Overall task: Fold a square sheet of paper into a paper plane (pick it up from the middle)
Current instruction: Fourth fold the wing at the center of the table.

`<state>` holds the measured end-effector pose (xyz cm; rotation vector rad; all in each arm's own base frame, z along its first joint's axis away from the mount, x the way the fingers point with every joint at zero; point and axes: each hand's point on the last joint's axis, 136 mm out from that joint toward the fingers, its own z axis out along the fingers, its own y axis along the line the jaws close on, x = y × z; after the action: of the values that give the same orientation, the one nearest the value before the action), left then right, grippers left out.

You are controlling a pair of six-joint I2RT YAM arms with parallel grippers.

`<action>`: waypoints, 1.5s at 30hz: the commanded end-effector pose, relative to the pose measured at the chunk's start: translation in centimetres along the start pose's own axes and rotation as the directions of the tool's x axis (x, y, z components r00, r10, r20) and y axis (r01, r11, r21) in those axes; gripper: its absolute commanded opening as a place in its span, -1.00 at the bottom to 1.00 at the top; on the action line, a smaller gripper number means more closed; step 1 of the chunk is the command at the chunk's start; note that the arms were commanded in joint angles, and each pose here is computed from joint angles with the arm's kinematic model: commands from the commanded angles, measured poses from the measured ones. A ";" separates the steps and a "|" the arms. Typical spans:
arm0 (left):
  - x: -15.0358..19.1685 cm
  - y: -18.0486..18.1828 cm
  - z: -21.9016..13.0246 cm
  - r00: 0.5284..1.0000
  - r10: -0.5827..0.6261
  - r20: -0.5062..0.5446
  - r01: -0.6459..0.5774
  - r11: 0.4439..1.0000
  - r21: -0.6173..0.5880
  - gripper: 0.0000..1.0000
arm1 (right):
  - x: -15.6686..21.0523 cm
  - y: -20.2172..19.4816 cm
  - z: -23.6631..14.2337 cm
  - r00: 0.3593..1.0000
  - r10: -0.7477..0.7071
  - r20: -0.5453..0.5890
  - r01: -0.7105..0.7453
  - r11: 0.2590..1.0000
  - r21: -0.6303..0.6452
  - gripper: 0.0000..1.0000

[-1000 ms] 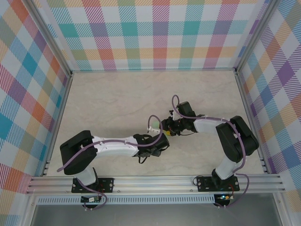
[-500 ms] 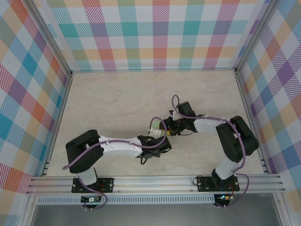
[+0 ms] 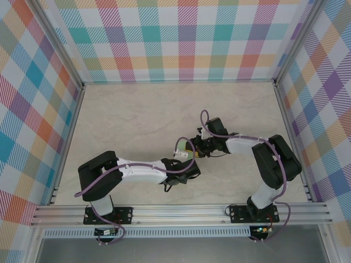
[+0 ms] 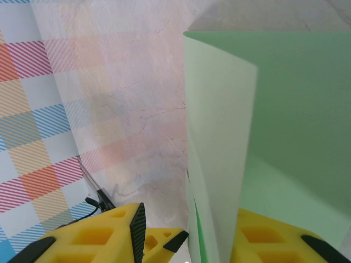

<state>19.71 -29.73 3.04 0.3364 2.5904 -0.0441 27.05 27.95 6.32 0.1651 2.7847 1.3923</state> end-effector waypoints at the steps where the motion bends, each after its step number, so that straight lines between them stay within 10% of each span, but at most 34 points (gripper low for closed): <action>1: -0.1 -0.2 -0.3 1.000 0.016 0.012 -0.016 1.000 -0.020 -0.41 | -0.1 0.4 -0.1 1.000 0.007 -0.012 -0.007 1.000 -0.013 -0.25; 27: -0.9 -1.8 -0.8 1.000 0.012 0.000 -0.012 0.988 0.152 -0.98 | -0.1 1.1 -4.3 0.992 -0.061 0.113 0.052 0.996 0.076 -0.11; 45: -1.5 -1.9 -0.9 0.981 -0.157 -0.115 0.195 0.798 0.570 -0.99 | 3.1 0.8 -5.7 0.969 -0.151 0.194 0.142 0.988 0.062 -0.14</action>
<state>20.17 -30.33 3.15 0.2812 2.6508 -0.7537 23.22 24.04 9.49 0.1254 2.6582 1.2145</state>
